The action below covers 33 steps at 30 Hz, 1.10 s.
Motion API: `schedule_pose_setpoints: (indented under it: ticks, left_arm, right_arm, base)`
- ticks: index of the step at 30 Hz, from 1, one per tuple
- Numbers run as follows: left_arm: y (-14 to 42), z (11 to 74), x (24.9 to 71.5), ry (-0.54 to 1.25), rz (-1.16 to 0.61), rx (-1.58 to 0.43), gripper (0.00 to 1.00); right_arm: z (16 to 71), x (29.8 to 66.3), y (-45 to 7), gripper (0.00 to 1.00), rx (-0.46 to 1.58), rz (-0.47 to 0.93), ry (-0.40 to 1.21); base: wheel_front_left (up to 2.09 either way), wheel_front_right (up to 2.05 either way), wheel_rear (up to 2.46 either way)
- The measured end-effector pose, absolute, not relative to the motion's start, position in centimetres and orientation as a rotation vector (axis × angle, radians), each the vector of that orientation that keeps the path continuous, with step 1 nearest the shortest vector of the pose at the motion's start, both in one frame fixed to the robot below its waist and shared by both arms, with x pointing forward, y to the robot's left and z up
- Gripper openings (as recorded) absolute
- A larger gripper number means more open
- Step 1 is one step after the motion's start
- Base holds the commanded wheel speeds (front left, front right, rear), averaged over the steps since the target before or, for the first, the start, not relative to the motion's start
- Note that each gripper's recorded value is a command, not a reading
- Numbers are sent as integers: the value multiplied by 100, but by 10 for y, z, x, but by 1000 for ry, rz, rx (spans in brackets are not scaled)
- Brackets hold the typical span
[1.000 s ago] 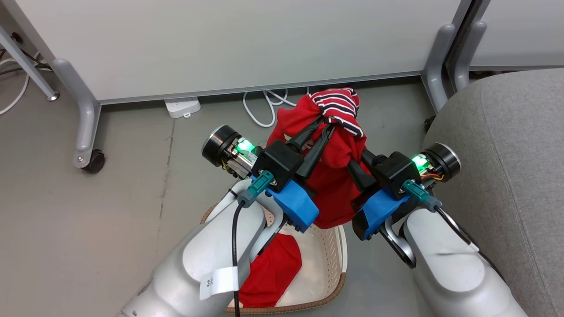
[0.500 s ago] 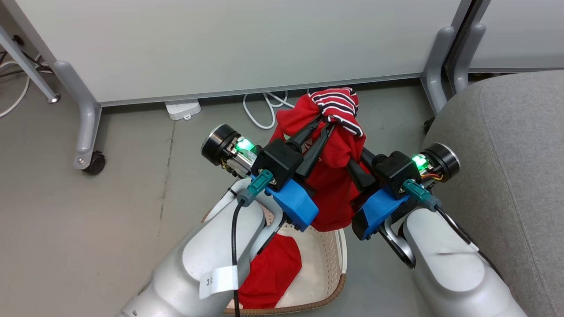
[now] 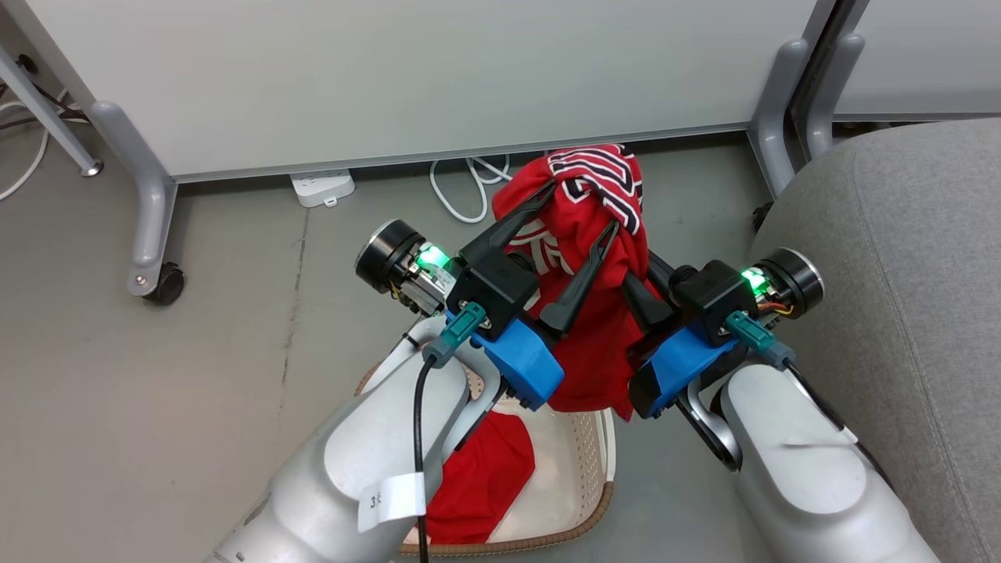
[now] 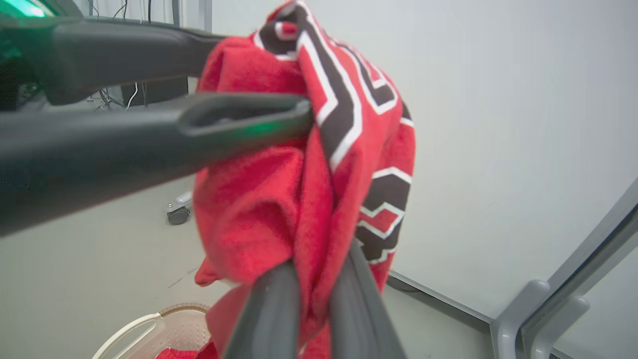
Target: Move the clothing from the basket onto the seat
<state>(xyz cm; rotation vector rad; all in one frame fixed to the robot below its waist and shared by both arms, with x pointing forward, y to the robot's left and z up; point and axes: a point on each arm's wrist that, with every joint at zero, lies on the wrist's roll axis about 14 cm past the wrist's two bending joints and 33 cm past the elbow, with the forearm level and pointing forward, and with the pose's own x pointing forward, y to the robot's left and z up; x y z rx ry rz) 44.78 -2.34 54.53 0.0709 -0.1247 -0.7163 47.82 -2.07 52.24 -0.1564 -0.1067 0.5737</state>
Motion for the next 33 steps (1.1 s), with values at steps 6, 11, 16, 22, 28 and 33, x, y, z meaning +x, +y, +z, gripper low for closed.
schedule_pose_setpoints:
  ticks: [6,11,16,22,28,33]
  left_arm:
    - [-27,543,450,-125,-723,72,100]
    - [-36,537,451,-121,-748,69,100]
    - [-50,527,452,-107,-790,54,100]
    - [-75,511,448,-81,-864,43,100]
    - [-109,501,439,-73,-970,19,100]
    - [-138,494,425,-70,-1074,1,100]
  right_arm:
    - [522,483,-34,0,-141,536,-104]
    - [526,491,-59,0,-126,463,-112]
    - [530,498,-98,0,-113,359,-124]
    - [535,499,-149,0,-121,230,-137]
    - [539,488,-204,0,-128,86,-142]
    - [541,471,-247,0,-135,-37,-143]
  base:
    - [0,0,0]
    - [0,0,0]
    - [0,0,0]
    - [0,0,0]
    - [0,0,0]
    - [0,0,0]
